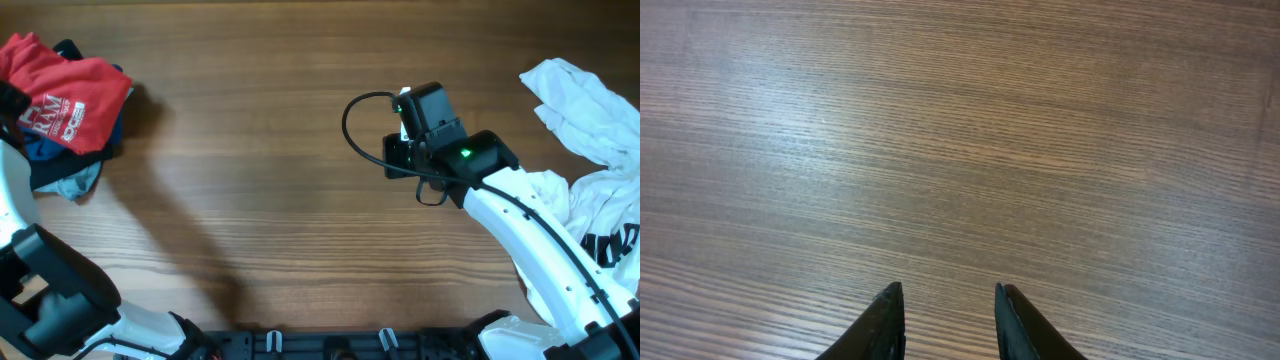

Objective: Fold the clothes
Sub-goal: 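Carry the red bundle left and place it on the blue pile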

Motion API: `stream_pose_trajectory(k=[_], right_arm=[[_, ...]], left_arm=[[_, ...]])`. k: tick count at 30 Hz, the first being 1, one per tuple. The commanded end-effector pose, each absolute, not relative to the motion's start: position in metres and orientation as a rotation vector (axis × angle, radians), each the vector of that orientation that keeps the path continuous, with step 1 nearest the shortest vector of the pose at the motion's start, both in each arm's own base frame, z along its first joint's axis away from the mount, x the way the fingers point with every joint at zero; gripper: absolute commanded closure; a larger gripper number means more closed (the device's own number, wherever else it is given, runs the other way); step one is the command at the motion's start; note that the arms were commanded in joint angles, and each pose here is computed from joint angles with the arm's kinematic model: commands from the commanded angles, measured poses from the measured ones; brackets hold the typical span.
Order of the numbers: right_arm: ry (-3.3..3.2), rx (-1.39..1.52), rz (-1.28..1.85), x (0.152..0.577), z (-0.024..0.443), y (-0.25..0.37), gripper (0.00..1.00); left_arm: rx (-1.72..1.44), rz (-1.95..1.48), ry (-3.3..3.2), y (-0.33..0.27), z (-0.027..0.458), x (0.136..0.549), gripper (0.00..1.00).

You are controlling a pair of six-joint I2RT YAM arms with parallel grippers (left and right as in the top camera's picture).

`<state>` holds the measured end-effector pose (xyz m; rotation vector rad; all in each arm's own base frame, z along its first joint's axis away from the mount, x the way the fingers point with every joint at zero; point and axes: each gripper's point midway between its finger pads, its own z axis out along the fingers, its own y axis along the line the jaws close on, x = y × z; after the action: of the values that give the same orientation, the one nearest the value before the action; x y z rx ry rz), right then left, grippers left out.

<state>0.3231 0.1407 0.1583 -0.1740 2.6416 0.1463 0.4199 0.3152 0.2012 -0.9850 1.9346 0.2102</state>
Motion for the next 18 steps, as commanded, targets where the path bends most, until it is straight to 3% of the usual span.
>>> stream_pose_trajectory(k=[1,10,11,12,13,16,18], right_arm=[[2.621,-0.185,0.139,0.325,0.165,0.140,0.70],[2.621,-0.185,0.139,0.325,0.165,0.140,0.69],[2.622,-0.185,0.139,0.324,0.165,0.140,0.69],[2.622,-0.185,0.139,0.324,0.165,0.140,0.69],[2.624,-0.185,0.138,0.324,0.164,0.140,0.69],[2.635,-0.188,0.132,0.322,0.163,0.139,0.68],[2.634,-0.185,0.133,0.322,0.163,0.139,0.60]], left_arm=[[-1.020,0.241,1.898,0.328,0.208,0.417,0.93],[-1.070,0.305,1.885,0.343,0.203,0.406,0.88],[-1.094,0.335,1.864,0.354,0.204,0.399,0.71],[-1.110,0.336,1.856,0.363,0.201,0.394,0.22],[-1.124,0.327,1.867,0.366,0.197,0.389,0.00],[-1.178,0.295,1.925,0.367,0.182,0.372,0.00],[-1.138,0.259,1.924,0.357,0.190,0.380,0.00]])
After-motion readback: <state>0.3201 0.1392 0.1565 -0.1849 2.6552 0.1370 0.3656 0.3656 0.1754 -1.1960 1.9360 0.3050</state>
